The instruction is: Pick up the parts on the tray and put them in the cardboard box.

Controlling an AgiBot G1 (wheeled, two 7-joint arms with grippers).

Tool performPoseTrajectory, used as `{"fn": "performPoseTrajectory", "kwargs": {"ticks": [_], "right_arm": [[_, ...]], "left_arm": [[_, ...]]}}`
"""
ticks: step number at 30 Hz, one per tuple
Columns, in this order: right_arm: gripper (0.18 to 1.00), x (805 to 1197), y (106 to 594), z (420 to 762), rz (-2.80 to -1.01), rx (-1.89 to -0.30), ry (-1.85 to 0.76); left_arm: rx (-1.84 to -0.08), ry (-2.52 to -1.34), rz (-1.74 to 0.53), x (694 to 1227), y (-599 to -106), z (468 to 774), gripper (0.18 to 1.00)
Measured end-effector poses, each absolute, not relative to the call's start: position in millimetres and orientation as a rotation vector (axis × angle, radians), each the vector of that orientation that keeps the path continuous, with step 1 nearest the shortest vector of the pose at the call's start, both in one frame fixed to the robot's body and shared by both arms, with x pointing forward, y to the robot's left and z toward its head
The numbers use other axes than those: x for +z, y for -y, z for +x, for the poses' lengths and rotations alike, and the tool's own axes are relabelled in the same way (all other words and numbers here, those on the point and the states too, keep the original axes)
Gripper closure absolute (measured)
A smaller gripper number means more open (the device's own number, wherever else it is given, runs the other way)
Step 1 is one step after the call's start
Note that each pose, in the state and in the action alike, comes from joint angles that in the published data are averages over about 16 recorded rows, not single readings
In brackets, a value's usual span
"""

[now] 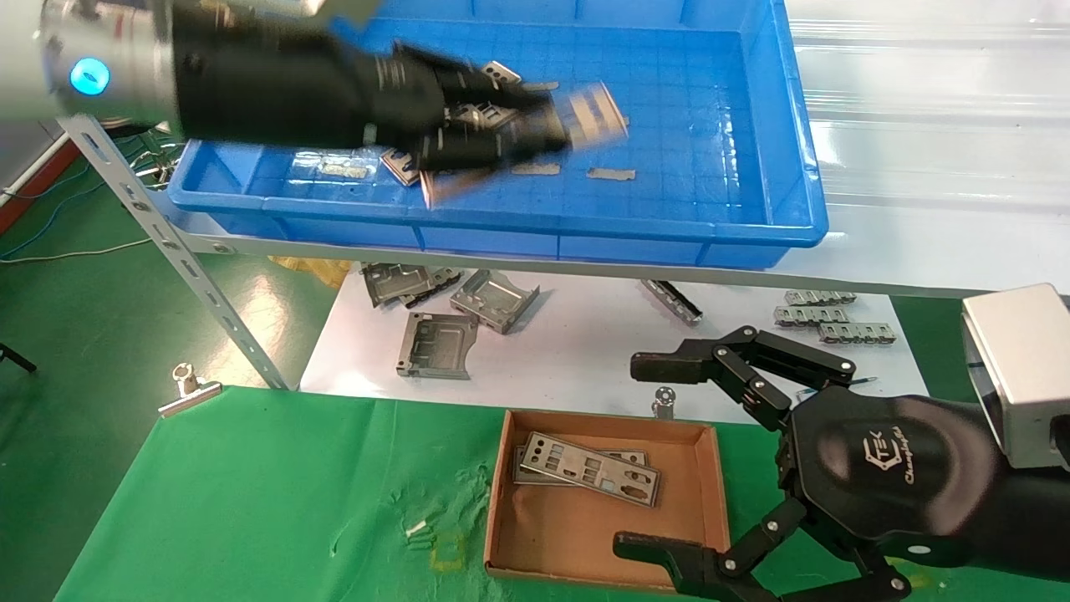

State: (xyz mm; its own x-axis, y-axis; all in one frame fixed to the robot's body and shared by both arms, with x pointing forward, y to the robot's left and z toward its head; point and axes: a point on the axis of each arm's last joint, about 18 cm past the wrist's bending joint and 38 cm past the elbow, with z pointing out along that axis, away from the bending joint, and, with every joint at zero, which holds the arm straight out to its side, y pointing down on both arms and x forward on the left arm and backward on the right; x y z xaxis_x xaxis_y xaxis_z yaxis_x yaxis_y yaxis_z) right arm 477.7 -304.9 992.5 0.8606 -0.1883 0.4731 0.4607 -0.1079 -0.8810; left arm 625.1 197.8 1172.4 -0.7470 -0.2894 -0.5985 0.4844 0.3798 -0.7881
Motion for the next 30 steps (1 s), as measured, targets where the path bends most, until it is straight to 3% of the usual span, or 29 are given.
{"fn": "performPoseTrajectory", "kwargs": {"ticks": [13,21,30], "right_arm": [[0.178,992.5,304.9,477.7,-1.589,-0.555,0.219],[0.178,992.5,304.9,477.7,-1.589,-0.555,0.219],[0.178,992.5,304.9,477.7,-1.589,-0.555,0.219]], "left_arm": [[-1.283,-2.156,0.494,1084.4,-174.3,616.8,0.744],[-1.252,-2.232,0.568,1010.3,-144.5,635.8,0.744],[-1.137,-2.239,0.624,941.8,-118.1,663.1,0.744]]}}
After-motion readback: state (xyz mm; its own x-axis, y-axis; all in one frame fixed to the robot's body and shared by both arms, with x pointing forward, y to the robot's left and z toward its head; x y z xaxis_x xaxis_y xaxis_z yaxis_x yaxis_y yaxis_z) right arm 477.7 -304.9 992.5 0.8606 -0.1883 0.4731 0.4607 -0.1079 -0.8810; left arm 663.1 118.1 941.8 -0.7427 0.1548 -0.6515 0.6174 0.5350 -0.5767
